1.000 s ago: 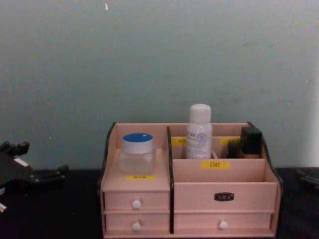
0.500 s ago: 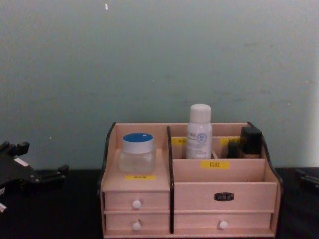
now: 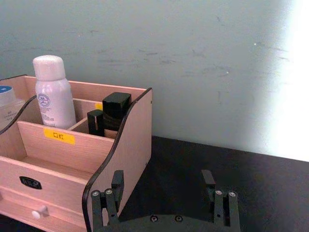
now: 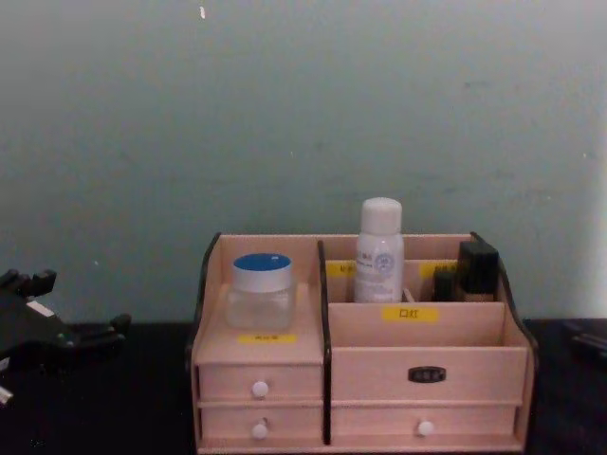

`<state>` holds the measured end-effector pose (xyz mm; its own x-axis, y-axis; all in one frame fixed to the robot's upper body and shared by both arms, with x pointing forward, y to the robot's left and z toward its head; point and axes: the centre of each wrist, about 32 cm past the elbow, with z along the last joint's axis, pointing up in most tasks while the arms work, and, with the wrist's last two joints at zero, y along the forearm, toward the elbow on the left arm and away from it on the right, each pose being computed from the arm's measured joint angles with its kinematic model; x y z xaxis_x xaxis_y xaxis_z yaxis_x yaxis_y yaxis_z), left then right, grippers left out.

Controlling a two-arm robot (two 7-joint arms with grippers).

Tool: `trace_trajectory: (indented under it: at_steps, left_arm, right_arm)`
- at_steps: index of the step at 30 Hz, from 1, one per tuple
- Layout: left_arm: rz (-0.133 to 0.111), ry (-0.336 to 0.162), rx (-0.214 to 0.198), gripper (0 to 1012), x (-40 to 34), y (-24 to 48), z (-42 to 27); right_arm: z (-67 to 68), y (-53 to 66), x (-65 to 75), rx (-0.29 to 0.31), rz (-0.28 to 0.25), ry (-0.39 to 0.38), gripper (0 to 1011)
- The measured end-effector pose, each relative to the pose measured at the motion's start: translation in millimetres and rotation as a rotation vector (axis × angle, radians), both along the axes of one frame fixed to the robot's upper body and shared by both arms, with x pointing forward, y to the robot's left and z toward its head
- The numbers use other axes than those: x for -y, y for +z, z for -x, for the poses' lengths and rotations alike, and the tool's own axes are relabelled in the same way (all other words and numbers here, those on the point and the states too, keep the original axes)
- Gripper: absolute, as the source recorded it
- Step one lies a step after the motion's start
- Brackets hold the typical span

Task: Pick up the facial cleanser and watermelon frost from the table and place them into the tiered storage box.

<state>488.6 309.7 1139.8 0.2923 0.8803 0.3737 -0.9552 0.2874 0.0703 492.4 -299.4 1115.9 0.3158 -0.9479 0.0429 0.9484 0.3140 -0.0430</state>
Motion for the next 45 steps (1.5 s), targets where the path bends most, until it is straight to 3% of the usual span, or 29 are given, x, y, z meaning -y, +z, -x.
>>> trace_trajectory:
  at_steps: [45]
  left_arm:
    - [0.0, 0.0, 0.0, 1001, 0.0, 0.0, 0.0]
  right_arm:
    - [0.0, 0.0, 0.0, 0.0, 0.0, 0.0, 1003]
